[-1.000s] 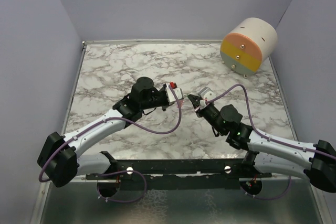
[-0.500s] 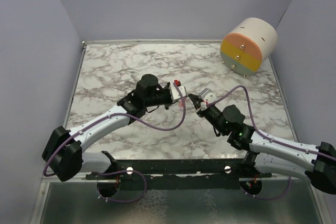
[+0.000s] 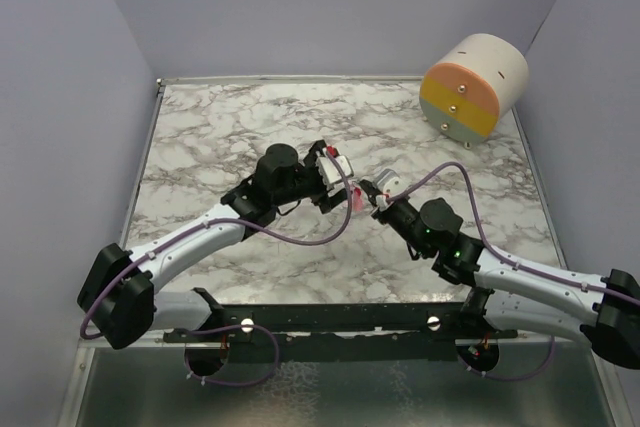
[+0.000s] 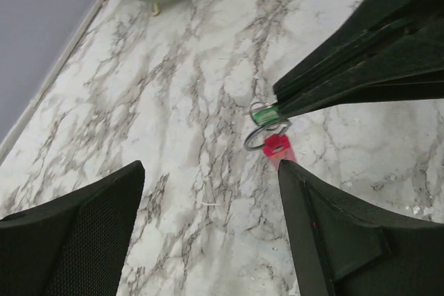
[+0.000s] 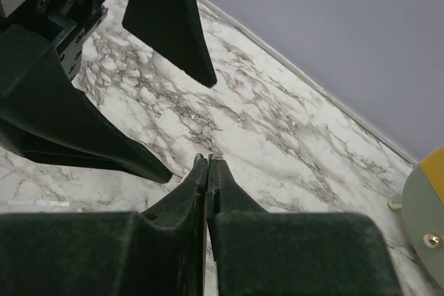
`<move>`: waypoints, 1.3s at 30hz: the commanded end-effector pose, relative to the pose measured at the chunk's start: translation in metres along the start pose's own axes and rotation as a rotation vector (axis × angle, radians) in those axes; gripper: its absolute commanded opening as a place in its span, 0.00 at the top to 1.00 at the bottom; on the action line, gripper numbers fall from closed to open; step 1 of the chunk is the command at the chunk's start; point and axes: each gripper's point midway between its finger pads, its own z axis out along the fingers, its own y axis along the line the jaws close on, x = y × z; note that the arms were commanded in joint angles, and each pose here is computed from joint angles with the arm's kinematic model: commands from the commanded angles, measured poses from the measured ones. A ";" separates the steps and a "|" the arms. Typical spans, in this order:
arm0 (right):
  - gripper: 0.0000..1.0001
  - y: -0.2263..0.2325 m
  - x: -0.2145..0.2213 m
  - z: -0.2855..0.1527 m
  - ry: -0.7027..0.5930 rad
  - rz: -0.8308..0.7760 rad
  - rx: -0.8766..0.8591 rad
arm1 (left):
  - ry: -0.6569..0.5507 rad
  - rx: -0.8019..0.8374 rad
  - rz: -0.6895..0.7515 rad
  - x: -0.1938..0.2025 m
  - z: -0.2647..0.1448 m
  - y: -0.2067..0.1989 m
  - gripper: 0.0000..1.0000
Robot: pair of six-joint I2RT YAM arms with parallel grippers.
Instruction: Put the keys on the keyring
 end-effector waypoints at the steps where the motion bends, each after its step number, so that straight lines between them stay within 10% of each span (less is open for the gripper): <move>1: 0.99 -0.010 -0.008 0.003 0.014 -0.010 0.035 | -0.035 -0.287 -0.055 -0.007 -0.025 0.043 0.18; 19: 0.99 -0.035 0.011 0.022 0.233 0.036 0.238 | -0.080 -0.593 -0.291 0.021 -0.078 0.062 0.21; 28: 0.99 0.062 -0.043 0.040 -0.023 0.149 -0.311 | -0.140 -0.732 -0.402 0.024 -0.106 0.071 0.13; 39: 0.99 -0.013 0.018 0.052 0.262 0.176 0.151 | -0.187 -0.861 -0.435 0.023 -0.143 0.078 0.01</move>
